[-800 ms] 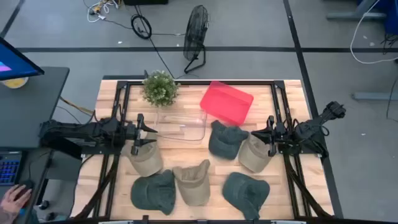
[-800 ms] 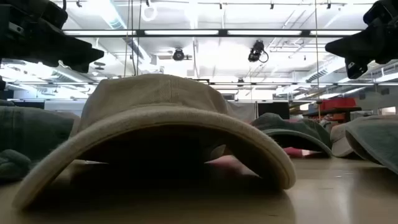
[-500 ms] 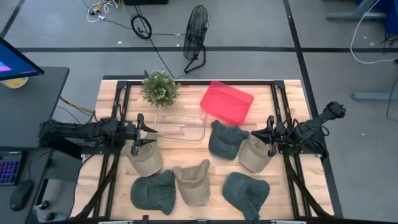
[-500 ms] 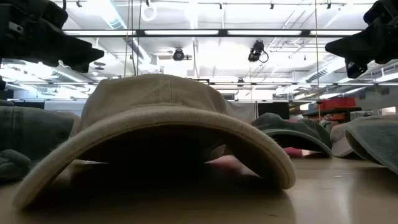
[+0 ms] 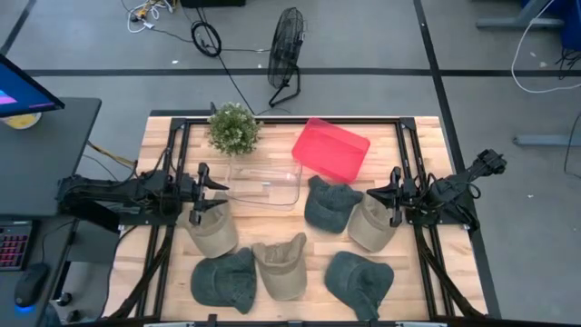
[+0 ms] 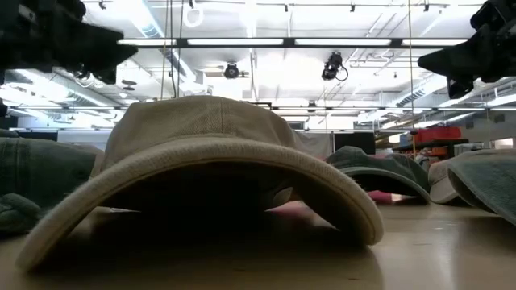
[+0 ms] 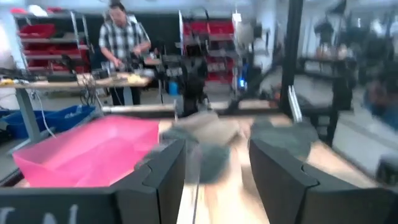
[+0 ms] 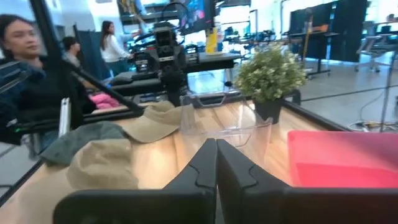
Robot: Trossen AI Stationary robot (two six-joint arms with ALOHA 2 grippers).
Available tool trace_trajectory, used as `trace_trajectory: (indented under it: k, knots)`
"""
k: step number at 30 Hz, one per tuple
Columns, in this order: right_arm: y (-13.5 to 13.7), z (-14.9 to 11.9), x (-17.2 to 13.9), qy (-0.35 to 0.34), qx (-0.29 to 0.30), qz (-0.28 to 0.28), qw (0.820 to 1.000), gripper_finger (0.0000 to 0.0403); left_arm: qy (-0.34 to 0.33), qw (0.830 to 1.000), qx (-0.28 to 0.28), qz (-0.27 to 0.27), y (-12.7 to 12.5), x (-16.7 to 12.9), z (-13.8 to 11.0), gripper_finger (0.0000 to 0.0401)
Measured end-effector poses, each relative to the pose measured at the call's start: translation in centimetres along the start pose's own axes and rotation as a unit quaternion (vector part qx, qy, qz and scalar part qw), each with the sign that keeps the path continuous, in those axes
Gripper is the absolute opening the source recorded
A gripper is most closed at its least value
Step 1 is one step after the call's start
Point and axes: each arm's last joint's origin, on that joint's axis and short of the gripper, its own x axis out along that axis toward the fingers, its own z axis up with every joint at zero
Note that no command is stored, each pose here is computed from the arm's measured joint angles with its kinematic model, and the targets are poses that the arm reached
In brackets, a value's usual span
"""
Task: Pick & Place hat
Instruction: Put the top black cap into the red bin
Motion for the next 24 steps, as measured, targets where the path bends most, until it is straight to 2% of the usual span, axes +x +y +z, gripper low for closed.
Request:
trace_trajectory:
  k: [3, 6, 11, 14, 17, 21, 24]
  knots:
    - [-0.3, 0.4, 0.1, -0.02, 0.008, -0.016, 1.0, 0.0011, -0.018, 0.999, -0.023, 0.029, 0.2, 0.0, 0.6, 0.0181]
    - [-0.4, 0.8, 0.2, -0.034, 0.008, -0.019, 0.999, 0.0033, -0.036, 0.998, -0.029, 0.043, 0.3, 0.0, 1.7, 0.0181]
    - [-0.5, 1.6, 0.3, -0.072, 0.024, 0.004, 0.997, 0.0097, -0.041, 0.997, -0.02, 0.054, 0.3, 0.4, 3.7, 0.0181]
    - [-0.4, 2.2, 0.3, -0.1, 0.035, 0.04, 0.994, 0.0135, -0.033, 0.996, -0.032, 0.071, 0.4, 1.1, 4.8, 0.0181]
    - [-0.4, 2.7, 0.4, -0.119, 0.031, 0.047, 0.991, 0.0164, -0.025, 0.996, -0.041, 0.072, 0.4, 2.0, 5.9, 0.0181]
    - [-0.3, 4.0, 0.7, -0.103, 0.02, 0.038, 0.994, 0.0181, -0.004, 0.996, -0.041, 0.073, 0.3, 3.3, 6.9, 0.0181]
    - [0.1, 5.7, 1.4, -0.064, -0.002, 0.03, 0.998, 0.0183, 0.01, 0.997, -0.033, 0.074, 0.3, 4.1, 7.5, 0.0181]
